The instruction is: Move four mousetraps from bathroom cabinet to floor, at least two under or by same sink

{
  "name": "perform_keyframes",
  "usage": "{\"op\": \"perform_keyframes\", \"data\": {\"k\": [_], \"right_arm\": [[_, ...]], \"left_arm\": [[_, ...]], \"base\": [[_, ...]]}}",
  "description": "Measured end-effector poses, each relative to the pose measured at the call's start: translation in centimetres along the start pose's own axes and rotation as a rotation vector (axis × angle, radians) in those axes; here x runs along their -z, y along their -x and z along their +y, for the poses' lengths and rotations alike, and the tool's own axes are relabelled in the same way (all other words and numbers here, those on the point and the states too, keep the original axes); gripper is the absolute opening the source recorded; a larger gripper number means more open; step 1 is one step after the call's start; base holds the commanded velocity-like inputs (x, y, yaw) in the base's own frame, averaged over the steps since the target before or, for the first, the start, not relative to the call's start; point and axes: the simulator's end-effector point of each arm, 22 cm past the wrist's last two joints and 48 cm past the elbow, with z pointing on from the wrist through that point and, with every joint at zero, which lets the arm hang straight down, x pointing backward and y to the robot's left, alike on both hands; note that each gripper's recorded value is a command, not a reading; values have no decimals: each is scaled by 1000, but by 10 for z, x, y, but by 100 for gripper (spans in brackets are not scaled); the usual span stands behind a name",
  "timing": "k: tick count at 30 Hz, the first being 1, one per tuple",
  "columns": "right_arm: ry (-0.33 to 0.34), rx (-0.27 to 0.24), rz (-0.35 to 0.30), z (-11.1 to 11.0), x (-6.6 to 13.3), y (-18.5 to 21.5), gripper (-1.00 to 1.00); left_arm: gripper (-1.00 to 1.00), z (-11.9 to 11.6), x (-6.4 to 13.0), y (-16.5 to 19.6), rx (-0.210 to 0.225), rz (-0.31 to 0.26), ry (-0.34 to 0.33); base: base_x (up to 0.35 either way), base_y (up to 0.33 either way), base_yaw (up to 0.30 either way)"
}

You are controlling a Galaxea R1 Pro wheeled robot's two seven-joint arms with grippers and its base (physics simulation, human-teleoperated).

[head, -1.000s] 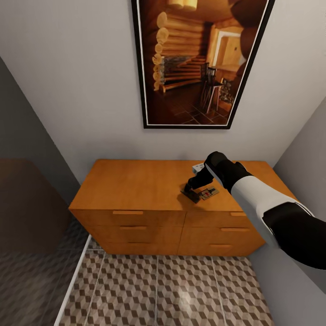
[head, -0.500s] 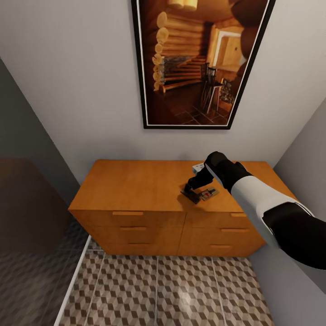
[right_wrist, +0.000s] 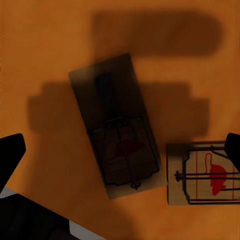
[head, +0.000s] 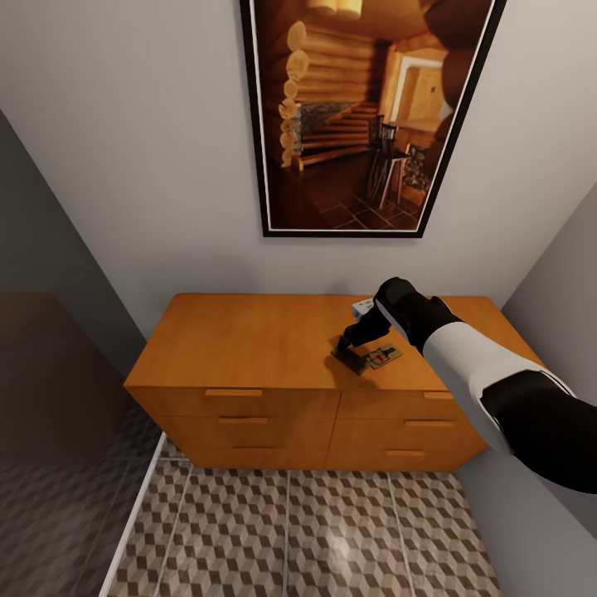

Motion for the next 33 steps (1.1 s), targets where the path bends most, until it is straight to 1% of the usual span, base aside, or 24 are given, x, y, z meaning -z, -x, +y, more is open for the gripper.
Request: {"op": "perform_keyframes", "data": {"k": [33], "right_arm": [[1, 0, 0, 0, 0, 0, 100]], "left_arm": [[100, 0, 0, 0, -1, 0, 0]], "base": [[21, 3, 0]]}}
